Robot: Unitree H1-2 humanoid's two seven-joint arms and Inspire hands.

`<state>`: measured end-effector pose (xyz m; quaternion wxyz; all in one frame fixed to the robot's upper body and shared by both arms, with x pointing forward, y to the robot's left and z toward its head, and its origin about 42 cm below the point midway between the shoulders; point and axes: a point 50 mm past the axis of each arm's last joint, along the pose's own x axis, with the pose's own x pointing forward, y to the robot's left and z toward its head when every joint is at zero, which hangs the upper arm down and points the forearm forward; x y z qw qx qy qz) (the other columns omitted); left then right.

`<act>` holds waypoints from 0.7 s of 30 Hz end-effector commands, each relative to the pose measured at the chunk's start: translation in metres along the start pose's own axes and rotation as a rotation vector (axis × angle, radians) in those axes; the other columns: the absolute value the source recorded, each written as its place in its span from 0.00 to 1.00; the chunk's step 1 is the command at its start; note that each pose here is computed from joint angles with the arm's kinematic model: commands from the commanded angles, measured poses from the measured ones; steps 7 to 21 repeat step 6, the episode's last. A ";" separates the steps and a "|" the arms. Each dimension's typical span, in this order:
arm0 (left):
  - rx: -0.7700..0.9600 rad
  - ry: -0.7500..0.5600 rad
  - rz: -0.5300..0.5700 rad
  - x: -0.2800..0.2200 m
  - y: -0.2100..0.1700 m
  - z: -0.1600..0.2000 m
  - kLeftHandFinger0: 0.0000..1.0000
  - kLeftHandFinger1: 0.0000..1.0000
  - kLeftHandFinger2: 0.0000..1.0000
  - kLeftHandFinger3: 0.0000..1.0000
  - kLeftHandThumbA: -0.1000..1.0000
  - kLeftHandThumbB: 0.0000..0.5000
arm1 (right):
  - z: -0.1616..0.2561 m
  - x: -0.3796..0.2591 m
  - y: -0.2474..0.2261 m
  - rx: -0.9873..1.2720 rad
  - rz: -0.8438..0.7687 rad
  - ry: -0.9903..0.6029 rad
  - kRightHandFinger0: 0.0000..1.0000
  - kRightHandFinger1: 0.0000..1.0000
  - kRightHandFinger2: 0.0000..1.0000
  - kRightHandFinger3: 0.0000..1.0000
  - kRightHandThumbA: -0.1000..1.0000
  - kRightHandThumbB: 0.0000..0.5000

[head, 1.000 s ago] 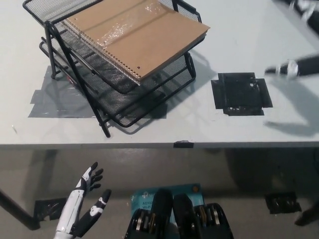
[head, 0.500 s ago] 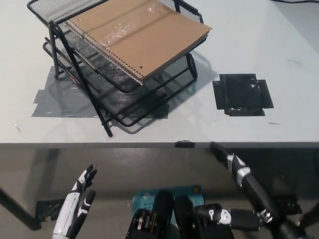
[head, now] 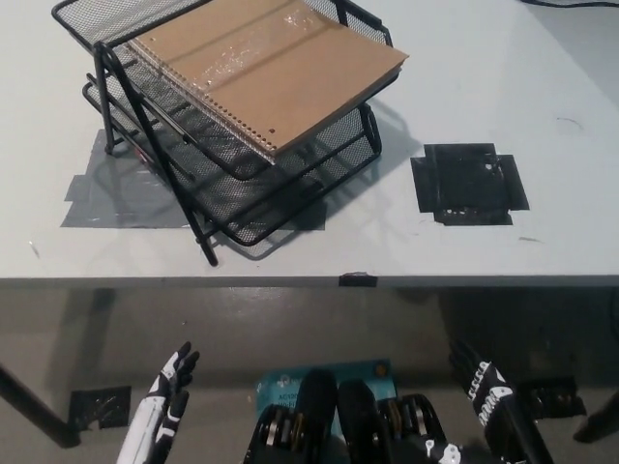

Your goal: A person hands a notebook to the robot and the robot grabs it with its right hand and places it in the file tray kept in the centre of the desk infront of it.

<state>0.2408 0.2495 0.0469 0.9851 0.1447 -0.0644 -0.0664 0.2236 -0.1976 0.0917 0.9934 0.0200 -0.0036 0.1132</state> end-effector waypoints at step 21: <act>-0.021 -0.055 0.042 0.001 -0.003 0.006 1.00 1.00 1.00 1.00 1.00 0.82 | 0.005 0.001 -0.001 -0.012 0.034 -0.065 1.00 1.00 1.00 1.00 1.00 0.57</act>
